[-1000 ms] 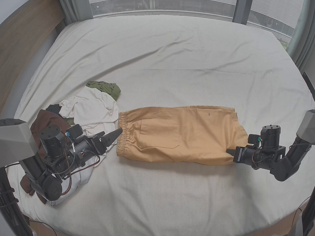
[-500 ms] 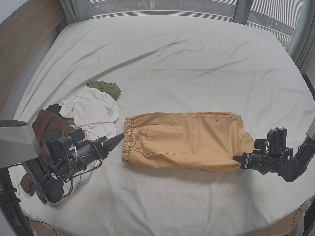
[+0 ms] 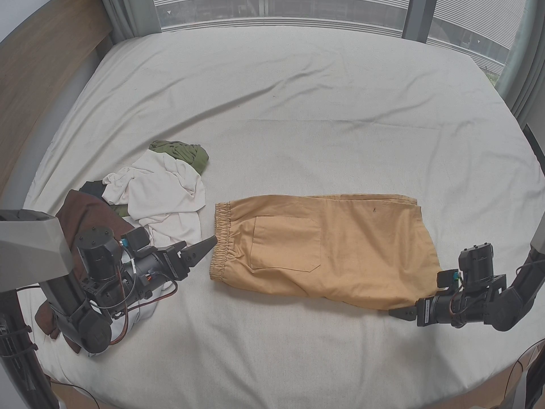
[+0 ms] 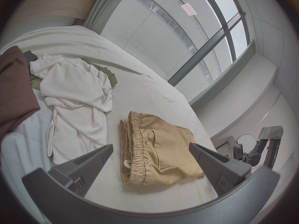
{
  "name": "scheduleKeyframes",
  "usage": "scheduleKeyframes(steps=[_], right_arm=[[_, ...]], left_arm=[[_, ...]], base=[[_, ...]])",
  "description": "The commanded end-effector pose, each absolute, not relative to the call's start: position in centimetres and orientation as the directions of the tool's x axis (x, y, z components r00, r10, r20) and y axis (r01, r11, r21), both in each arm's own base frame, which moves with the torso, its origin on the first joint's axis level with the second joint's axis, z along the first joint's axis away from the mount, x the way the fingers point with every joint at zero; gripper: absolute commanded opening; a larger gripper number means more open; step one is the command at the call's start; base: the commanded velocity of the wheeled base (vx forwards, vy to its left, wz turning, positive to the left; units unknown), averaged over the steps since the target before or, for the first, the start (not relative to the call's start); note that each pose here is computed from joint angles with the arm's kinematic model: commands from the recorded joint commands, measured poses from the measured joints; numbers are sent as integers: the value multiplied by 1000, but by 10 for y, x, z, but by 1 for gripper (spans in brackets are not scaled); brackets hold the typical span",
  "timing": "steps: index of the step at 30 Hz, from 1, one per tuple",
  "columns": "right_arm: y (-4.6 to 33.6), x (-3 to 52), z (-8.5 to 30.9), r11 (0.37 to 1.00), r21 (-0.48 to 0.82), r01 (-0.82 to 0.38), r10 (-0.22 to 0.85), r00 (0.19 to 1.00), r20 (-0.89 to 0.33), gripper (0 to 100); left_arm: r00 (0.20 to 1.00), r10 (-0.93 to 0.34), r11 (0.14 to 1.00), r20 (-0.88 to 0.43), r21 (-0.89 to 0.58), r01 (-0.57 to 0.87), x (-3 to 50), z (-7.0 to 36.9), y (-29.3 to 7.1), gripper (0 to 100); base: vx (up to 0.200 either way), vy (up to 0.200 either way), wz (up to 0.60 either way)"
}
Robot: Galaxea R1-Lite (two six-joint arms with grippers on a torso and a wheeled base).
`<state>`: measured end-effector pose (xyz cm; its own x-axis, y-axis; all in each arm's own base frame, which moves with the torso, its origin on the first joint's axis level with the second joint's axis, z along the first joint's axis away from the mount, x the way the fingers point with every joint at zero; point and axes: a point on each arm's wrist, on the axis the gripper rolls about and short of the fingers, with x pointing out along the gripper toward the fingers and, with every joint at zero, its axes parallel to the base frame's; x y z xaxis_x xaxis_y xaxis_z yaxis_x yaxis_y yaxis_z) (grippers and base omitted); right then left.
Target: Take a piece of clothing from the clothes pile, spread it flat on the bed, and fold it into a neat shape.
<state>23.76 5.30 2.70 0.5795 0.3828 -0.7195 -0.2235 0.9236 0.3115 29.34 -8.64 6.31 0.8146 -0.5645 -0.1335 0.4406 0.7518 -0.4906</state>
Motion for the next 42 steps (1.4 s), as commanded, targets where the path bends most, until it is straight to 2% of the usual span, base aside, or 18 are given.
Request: scheduleKeyframes(steps=[1,7,11,16,24,42], right_arm=[[62,224,24,904,329,-273,426,528,-735,100],[75,209,29,856,365,-365,509,476,-717,100],[80,205,49,800,396,-451,593,490,-639,100],[82,201,67,765,400,-505,638,513,-574,100],[83,203,75,759,390,-522,647,535,-544,100],[85,209,80,754,384,-533,653,549,-521,100]], left_arm=[[810,-563,757,-165,-495,426,295,52,-87,100],[791,-577,756,-203,-499,423,297,39,-96,100],[770,-590,753,-244,-510,415,298,23,-103,100],[756,-597,750,-270,-522,406,298,13,-107,100],[753,-587,757,-298,-533,378,309,-8,-109,100],[759,-629,576,-166,-756,312,338,7,-135,100]], base=[[0,0,0],[0,0,0],[0,0,0],[0,0,0],[0,0,0],[0,0,0]])
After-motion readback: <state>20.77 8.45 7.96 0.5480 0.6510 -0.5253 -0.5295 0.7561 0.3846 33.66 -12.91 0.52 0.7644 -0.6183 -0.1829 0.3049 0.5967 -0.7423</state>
